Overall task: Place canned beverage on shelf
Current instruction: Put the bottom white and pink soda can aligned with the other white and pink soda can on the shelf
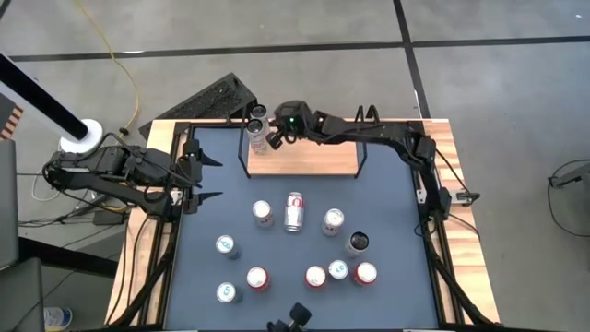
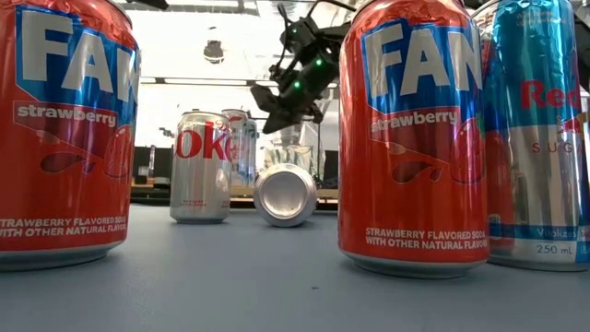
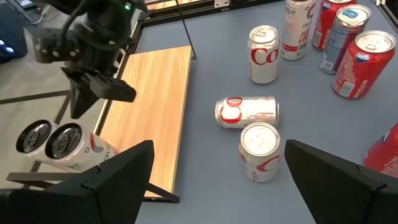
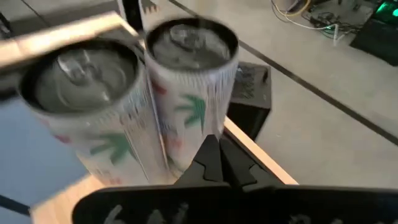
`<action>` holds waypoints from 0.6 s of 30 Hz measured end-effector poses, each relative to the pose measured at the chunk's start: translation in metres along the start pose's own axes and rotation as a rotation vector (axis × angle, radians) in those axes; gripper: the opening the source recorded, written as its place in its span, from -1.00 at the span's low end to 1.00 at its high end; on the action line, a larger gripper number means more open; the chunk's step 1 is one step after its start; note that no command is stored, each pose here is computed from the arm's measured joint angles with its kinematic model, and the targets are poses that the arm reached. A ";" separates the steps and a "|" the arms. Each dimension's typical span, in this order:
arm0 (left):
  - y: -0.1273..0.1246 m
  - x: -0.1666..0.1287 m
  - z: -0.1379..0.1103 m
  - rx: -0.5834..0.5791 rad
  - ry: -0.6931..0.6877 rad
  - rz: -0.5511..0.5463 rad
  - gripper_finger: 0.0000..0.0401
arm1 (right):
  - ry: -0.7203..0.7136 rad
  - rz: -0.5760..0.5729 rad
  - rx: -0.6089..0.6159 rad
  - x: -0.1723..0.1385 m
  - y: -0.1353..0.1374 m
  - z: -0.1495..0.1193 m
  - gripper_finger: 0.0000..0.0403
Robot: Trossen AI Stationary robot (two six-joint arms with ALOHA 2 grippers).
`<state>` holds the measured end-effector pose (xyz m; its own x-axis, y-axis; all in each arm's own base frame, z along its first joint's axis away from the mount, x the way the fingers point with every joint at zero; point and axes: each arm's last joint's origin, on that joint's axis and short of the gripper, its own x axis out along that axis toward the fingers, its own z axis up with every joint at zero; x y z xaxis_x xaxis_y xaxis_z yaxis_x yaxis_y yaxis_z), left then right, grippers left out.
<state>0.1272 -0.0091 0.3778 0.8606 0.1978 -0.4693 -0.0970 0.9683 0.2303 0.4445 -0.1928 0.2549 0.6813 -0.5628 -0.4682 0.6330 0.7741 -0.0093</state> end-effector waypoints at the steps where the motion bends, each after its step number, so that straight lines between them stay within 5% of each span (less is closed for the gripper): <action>1: 0.000 0.000 0.000 0.002 0.000 0.000 0.75 | -0.003 0.021 0.013 0.001 -0.002 0.001 -1.00; 18: 0.000 0.000 0.000 0.009 0.000 0.001 0.75 | -0.021 0.116 0.073 0.022 -0.018 -0.006 -1.00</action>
<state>0.1274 -0.0091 0.3778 0.8604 0.1993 -0.4690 -0.0938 0.9666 0.2387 0.4457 -0.2178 0.2398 0.7587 -0.4772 -0.4435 0.5741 0.8116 0.1088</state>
